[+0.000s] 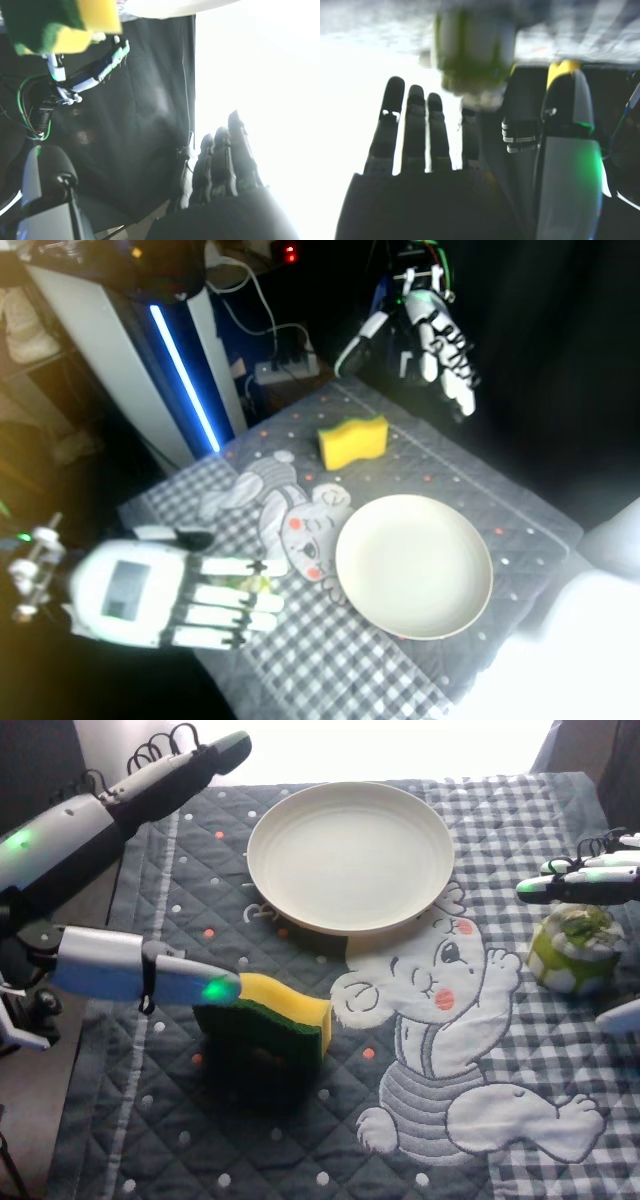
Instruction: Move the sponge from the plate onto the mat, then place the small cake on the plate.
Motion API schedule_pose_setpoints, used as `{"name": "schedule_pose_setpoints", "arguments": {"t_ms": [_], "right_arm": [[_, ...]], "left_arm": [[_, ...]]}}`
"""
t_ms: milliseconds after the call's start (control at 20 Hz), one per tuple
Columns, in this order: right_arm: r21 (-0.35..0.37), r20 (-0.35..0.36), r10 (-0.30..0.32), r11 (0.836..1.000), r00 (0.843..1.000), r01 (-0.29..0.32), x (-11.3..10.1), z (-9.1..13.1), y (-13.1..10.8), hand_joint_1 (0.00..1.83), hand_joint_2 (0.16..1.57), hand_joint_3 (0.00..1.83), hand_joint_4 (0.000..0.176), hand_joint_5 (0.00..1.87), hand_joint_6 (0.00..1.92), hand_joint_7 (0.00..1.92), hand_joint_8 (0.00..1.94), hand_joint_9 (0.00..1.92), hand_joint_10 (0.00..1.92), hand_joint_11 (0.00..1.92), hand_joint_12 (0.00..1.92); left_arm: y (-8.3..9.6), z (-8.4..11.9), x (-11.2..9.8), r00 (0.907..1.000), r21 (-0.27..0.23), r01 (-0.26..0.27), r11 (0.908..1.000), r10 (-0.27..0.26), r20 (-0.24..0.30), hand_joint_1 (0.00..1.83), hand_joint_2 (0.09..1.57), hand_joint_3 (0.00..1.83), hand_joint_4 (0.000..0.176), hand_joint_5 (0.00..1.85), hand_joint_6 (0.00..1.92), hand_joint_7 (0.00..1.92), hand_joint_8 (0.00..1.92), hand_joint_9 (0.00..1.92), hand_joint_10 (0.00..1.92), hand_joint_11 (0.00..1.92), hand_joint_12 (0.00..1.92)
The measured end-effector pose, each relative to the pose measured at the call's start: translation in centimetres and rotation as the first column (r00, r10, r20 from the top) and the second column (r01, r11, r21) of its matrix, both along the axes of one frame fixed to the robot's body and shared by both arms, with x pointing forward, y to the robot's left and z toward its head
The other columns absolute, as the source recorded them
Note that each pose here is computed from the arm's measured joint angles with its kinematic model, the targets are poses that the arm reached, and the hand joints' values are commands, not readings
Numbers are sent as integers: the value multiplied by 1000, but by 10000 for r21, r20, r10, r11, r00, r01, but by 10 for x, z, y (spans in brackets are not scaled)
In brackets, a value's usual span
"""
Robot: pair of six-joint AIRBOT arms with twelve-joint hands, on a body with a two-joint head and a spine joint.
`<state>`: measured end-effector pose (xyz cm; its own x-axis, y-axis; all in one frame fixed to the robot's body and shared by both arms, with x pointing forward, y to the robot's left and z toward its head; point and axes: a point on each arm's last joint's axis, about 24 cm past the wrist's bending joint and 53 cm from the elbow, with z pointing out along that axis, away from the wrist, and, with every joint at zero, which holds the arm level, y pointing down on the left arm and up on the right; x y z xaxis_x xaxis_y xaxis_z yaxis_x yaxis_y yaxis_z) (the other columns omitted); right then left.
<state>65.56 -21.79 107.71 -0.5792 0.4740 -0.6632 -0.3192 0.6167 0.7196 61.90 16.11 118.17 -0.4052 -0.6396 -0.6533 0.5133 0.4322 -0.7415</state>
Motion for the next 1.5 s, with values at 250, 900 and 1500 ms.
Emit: {"name": "schedule_pose_setpoints", "arguments": {"t_ms": [250, 900, 1500], "right_arm": [[353, -306, -48, 9994, 9995, 59, 4, -10, 8, 1301, 1101, 5, 0, 754, 14, 778, 22, 807, 56, 412, 1112], [1568, 2243, -355, 9876, 9739, -2, 54, 106, 9, 1270, 1084, 0, 0, 1131, 517, 1039, 1099, 962, 708, 648, 1290], [556, 2364, 1143, 9898, 9649, -1309, 106, 89, 178, 1292, 1059, 1, 0, 1331, 183, 1028, 1047, 712, 1103, 207, 1583]], "left_arm": [[5, -9, 3, 9990, -221, -307, 9993, 300, -323, 884, 769, 5, 70, 0, 0, 0, 0, 0, 0, 0, 318], [12, -26, 3, 9953, -86, -553, 9984, 545, -800, 958, 746, 0, 60, 19, 2, 0, 0, 0, 0, 0, 494], [6, -28, 3, 9961, -327, -383, 9987, 355, -813, 922, 754, 0, 42, 42, 0, 0, 0, 0, 0, 0, 645]]}}
